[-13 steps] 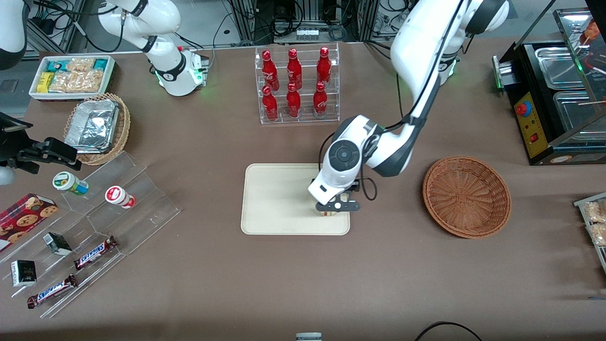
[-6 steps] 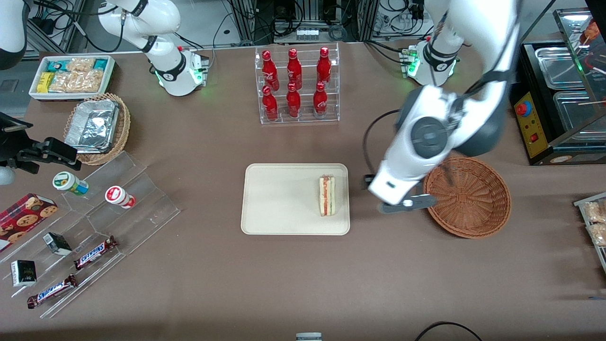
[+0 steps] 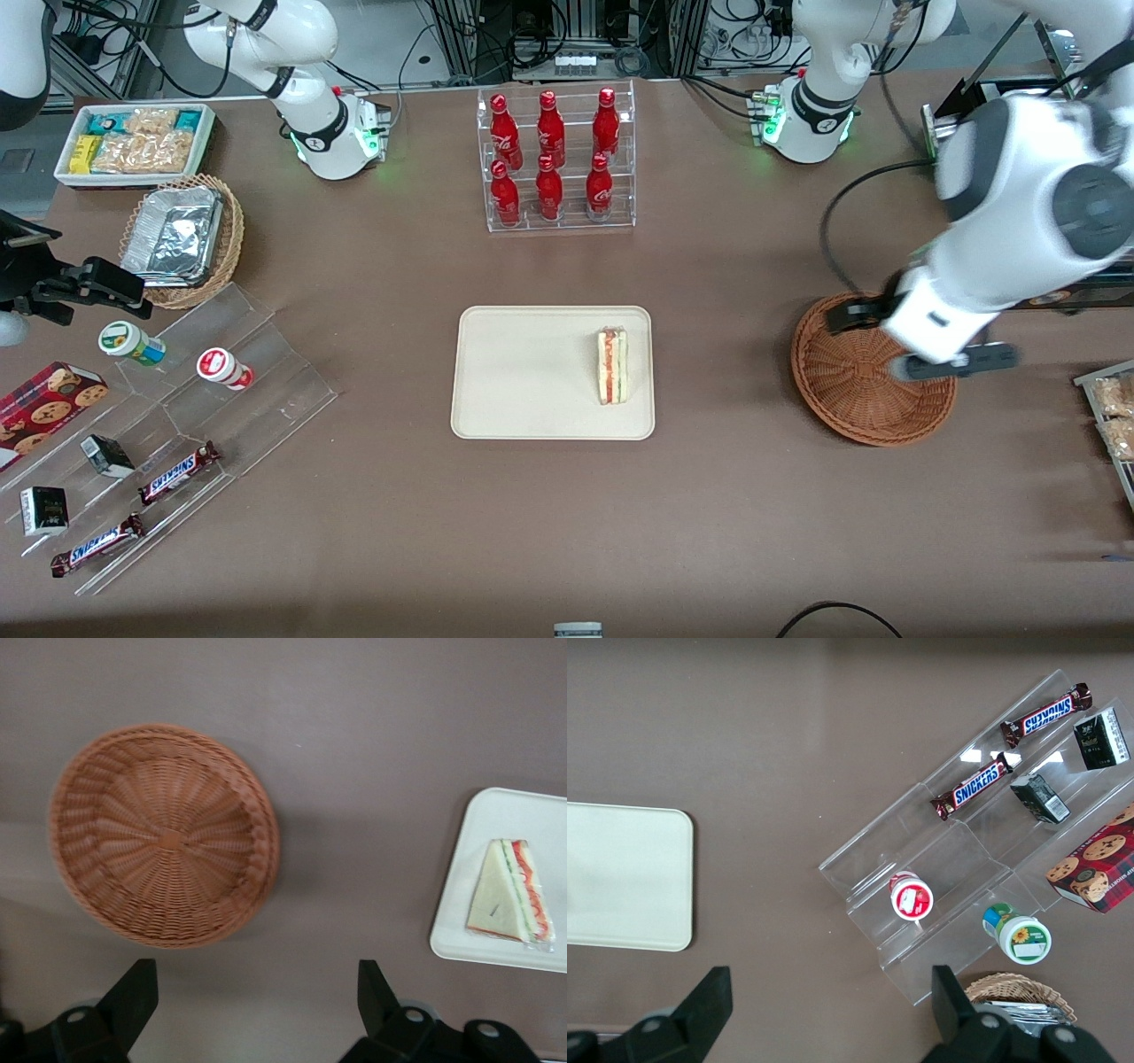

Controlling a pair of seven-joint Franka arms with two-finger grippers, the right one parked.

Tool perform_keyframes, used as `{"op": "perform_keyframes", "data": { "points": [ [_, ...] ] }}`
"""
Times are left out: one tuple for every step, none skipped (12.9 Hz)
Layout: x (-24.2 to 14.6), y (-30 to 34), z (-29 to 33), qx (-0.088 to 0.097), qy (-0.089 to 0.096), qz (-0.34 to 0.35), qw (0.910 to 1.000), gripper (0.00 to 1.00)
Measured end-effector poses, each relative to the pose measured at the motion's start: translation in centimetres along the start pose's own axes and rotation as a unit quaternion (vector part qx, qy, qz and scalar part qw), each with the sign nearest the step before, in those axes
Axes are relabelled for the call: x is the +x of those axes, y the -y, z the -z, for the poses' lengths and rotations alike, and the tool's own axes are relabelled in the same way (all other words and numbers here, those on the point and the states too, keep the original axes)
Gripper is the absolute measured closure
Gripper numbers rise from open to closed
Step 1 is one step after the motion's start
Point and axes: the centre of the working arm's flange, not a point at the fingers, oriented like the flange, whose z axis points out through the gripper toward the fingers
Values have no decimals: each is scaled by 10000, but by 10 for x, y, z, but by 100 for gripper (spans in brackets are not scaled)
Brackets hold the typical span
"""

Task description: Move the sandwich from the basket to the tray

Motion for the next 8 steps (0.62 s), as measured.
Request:
{"op": "perform_keyframes", "data": {
  "points": [
    [-3,12,10,-23,-44,19,10000,0],
    [-8,18,20,-38,-86,45,9999,0],
    [-14,26,30,-46,-101,93,9999,0],
    [-21,35,42,-52,-99,153,9998,0],
    [-30,45,56,-69,-135,152,9998,0],
    [-40,55,72,-91,-210,21,9997,0],
    [-51,62,87,-104,-267,-154,9995,0],
    [-62,66,98,-100,-284,-270,9992,0]
  ]
}}
